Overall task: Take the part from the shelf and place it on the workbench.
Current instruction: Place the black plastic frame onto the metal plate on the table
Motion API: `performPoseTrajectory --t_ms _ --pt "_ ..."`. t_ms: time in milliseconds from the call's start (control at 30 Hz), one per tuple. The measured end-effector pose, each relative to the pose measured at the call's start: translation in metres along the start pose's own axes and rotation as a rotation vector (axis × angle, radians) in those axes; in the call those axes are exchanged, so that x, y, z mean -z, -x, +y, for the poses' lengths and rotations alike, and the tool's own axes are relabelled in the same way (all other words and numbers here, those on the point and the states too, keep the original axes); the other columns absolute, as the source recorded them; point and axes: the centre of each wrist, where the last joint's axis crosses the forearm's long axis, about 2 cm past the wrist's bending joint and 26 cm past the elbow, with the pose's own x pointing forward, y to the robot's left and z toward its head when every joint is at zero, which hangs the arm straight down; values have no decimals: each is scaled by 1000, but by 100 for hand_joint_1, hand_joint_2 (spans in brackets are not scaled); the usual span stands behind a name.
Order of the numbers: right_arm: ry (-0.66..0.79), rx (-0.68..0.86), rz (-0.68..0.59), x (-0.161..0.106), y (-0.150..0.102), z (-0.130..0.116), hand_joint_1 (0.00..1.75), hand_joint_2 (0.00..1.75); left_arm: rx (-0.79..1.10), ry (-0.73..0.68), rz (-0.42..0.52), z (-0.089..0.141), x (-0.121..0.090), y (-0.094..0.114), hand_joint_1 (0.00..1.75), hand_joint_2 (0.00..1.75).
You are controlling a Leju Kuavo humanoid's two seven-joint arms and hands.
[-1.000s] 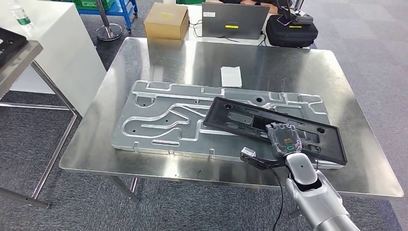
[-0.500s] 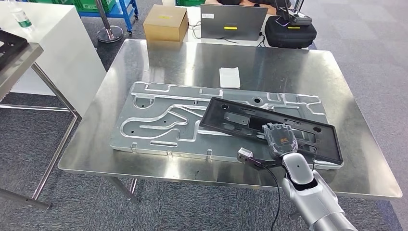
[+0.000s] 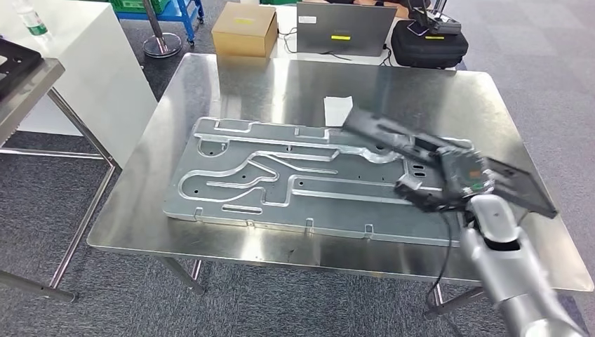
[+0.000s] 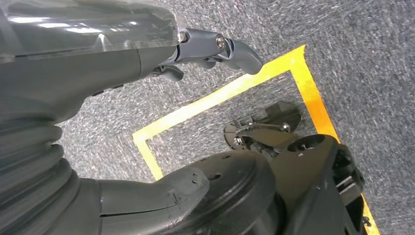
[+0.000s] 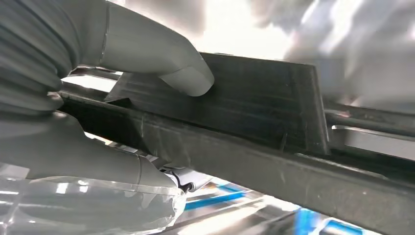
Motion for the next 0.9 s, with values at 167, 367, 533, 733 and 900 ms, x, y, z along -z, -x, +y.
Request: performPoseTrajectory --t_ms 167,367,533,733,900 --pt "60 1 53 17 44 -39 175 175 -7 -5 2 1 0 1 0 175" --pt "90 34 116 -1 89 -57 175 175 -16 -9 1 1 -1 3 0 175" --pt "62 16 128 -19 102 -50 175 175 -15 -9 -5 1 0 1 0 175" --pt "10 -99 82 -18 89 -33 175 175 -2 -7 -12 3 1 -3 0 175" --pt "-60 -131 13 -12 42 -1 175 175 18 -1 -14 4 3 -6 0 175"
